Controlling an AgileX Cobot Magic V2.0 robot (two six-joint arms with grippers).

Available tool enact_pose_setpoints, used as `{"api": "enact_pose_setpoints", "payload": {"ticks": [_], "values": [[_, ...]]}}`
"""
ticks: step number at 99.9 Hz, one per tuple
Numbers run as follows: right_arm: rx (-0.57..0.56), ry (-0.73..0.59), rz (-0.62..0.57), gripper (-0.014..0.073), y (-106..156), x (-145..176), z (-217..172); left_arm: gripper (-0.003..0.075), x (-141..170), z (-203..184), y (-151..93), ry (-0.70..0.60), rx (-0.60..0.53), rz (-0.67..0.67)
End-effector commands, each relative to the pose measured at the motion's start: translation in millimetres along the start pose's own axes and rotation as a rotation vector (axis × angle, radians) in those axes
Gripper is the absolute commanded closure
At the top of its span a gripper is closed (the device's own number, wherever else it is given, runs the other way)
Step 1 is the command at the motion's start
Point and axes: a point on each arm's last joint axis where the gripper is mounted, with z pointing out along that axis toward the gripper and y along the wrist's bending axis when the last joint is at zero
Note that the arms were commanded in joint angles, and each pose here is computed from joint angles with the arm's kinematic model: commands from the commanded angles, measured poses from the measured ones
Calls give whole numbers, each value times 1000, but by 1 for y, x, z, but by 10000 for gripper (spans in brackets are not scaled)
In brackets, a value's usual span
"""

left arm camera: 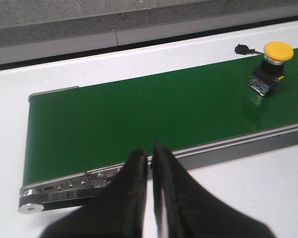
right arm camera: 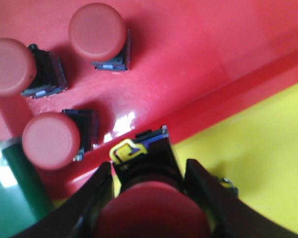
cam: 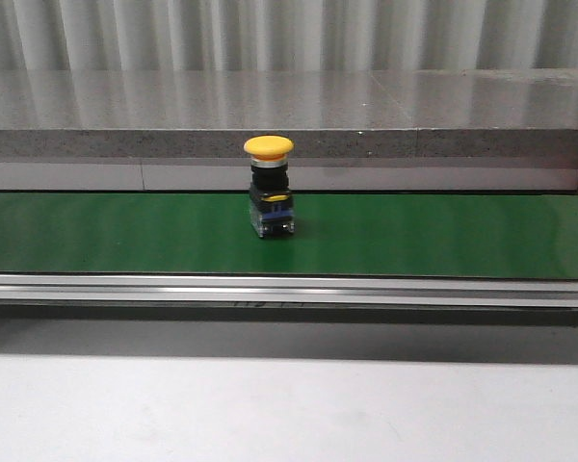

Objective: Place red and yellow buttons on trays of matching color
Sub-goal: 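Lower the red button into the red tray and open the right gripper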

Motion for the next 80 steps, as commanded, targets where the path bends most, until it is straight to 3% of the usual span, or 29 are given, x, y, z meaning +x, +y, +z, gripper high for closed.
{"api": "enact_pose_setpoints", "payload": {"ticks": [1,31,61,68,80], "values": [[-8,-114,16,431,-1,-13,-11,726,-14,-5,-1,-93,5,-6],[-35,-124,62,431,-2,-20,34,726,-14,-5,-1,-93,5,-6],[-38,-155,71,419,-2,-23,42,726,-14,-5,-1,-94,5,-6],[-40,-153,73,367,-2,-23,42,726,-14,-5,-1,-94,5,-6],[-44,-154,77,186,-1,-23,42,726,-14,-5,-1,-94,5,-6]]}}
